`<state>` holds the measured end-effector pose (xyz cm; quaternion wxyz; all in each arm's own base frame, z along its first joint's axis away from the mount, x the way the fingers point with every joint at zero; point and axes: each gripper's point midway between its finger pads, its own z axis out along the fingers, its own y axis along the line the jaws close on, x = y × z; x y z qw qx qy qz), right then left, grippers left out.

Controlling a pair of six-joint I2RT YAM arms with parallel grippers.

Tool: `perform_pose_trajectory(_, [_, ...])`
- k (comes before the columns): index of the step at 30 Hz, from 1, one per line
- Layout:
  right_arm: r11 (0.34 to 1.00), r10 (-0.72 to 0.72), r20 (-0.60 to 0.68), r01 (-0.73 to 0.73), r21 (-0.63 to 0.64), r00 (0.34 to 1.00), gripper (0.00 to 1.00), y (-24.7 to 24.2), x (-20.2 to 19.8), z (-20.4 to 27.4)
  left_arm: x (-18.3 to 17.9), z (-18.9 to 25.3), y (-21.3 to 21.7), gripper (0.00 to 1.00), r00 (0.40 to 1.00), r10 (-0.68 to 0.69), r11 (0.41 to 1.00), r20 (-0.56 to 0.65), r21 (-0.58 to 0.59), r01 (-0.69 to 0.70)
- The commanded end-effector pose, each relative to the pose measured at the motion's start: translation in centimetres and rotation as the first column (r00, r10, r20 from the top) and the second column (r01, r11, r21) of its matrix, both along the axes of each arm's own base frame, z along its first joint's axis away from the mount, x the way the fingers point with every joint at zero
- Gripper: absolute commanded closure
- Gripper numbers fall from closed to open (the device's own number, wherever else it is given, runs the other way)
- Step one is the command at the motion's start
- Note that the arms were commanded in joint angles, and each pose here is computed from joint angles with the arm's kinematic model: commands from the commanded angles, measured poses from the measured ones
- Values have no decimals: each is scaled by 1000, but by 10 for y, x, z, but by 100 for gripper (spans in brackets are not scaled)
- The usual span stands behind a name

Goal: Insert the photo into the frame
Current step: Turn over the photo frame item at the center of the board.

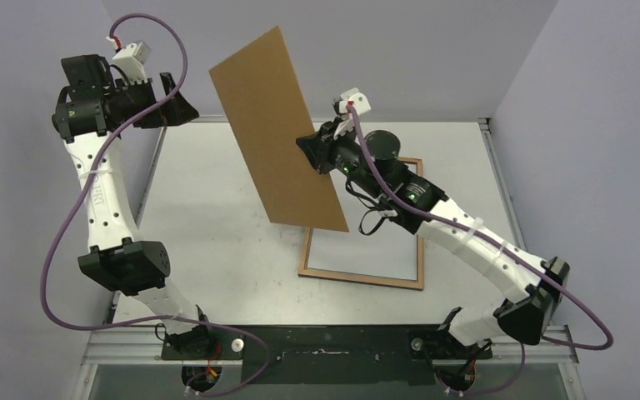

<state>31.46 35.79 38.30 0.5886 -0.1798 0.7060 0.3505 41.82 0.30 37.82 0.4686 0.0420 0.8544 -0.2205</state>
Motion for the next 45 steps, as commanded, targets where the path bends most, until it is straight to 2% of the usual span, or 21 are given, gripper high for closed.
perform_pose_trajectory(1, [994, -64, 432, 17, 111, 900, 95, -29, -30, 122, -16, 11, -7, 4, 999, -44, 999, 7, -9, 44])
perform_pose_trajectory(3, [998, -48, 513, 19, 61, 857, 95, -29, -41, 131, -20, 8, -5, 4, 999, -50, 999, -8, -22, 49])
perform_pose_trajectory(5, [1000, -14, 614, 21, -4, 789, 95, -26, -62, 138, -21, 5, -2, 4, 999, -43, 996, -29, -82, 41])
perform_pose_trajectory(8, [983, -26, 728, 152, -107, 685, 95, -33, -81, 140, -19, 9, 7, 4, 998, -17, 979, -59, -202, 5])
perform_pose_trajectory(11, [928, 2, 785, 292, -232, 619, 95, -40, -90, 131, -17, 9, 15, 4, 996, 6, 965, -85, -260, -28])
perform_pose_trajectory(15, [813, 70, 828, 449, -371, 557, 95, -49, -98, 108, -13, 3, 19, 4, 991, 39, 960, -128, -271, -73])
perform_pose_trajectory(20, [606, 201, 852, 622, -495, 483, 95, -53, -118, 70, -6, 1, 24, 1, 986, 84, 952, -145, -280, -122])
perform_pose_trajectory(25, [392, 352, 851, 765, -512, 389, 95, -49, -126, 34, 0, -1, 17, 1, 987, 59, 954, -148, -284, -99])
perform_pose_trajectory(27, [345, 406, 842, 794, -500, 354, 95, -44, -127, 21, -1, -2, 11, 2, 988, 33, 959, -149, -273, -73])
perform_pose_trajectory(31, [315, 481, 822, 814, -488, 306, 95, -32, -131, 2, -5, 1, -4, 4, 991, -37, 971, -128, -238, 6])
perform_pose_trajectory(38, [318, 573, 777, 803, -504, 260, 95, -6, -143, -28, -8, 12, -43, 4, 977, -201, 963, -67, -197, 185])
perform_pose_trajectory(45, [318, 484, 834, 835, -449, 263, 95, -6, -134, -21, -23, -25, -85, 4, 931, -318, 925, -180, -273, 263])
